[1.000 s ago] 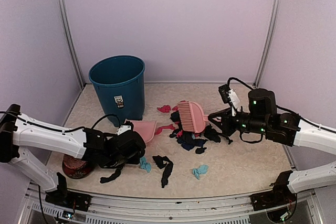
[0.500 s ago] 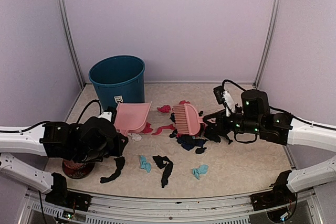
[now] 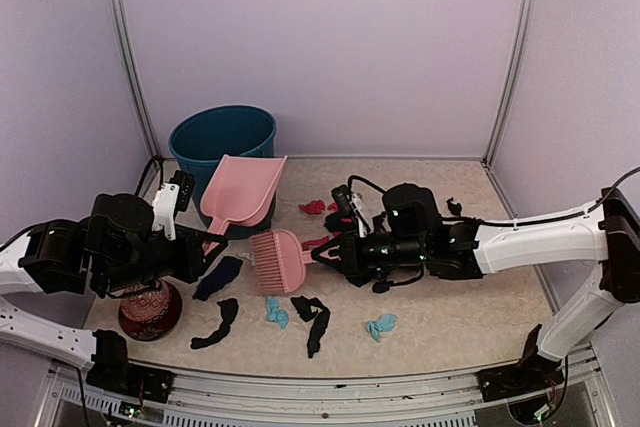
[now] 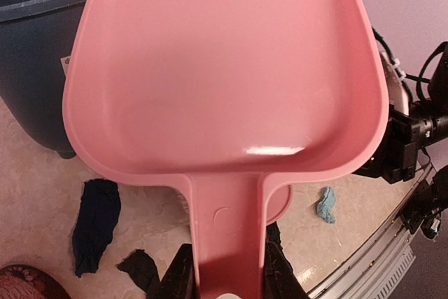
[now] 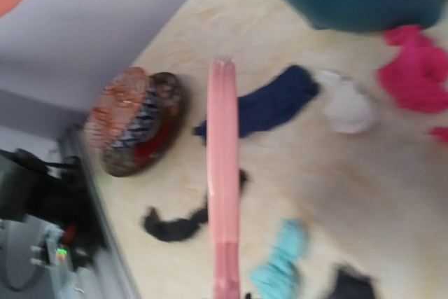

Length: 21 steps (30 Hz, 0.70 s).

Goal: Sweep away the paper scraps from the table

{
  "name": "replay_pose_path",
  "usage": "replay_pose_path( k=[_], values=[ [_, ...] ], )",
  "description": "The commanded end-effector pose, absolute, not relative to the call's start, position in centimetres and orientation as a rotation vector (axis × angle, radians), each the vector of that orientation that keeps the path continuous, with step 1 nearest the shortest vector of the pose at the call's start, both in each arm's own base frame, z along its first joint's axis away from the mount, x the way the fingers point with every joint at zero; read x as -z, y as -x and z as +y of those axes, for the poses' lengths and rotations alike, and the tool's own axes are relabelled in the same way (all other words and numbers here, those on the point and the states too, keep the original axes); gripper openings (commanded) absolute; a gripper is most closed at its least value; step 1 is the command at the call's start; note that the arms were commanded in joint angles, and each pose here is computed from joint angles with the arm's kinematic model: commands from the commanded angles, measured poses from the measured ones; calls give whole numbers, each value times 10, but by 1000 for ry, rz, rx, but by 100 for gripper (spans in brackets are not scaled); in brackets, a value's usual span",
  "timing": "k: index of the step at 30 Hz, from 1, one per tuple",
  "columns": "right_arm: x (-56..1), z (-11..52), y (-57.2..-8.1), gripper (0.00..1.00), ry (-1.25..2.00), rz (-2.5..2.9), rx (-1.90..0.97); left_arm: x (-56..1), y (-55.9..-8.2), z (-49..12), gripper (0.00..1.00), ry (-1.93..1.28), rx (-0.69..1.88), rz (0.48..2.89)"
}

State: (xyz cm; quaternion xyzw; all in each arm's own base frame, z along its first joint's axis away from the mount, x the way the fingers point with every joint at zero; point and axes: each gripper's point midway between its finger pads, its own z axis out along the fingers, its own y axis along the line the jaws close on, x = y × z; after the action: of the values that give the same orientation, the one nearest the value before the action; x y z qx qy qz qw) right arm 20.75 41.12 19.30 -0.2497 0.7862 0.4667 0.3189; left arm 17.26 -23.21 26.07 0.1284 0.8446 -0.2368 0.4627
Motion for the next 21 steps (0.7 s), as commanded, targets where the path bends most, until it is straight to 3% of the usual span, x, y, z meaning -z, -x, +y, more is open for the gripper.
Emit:
replay_pose_path(
  k=[1, 12, 21],
  values=[
    [-220, 460, -197, 0, 631, 2011, -1488, -292, -166, -229, 0, -402, 613, 1999],
    [-168, 553, -181, 0, 643, 2212, -1659, -302, -160, -220, 0, -471, 609, 1955],
    [-104, 581, -196, 0, 576, 2412, -1538, -299, -158, -217, 0, -485, 621, 1934]
  ],
)
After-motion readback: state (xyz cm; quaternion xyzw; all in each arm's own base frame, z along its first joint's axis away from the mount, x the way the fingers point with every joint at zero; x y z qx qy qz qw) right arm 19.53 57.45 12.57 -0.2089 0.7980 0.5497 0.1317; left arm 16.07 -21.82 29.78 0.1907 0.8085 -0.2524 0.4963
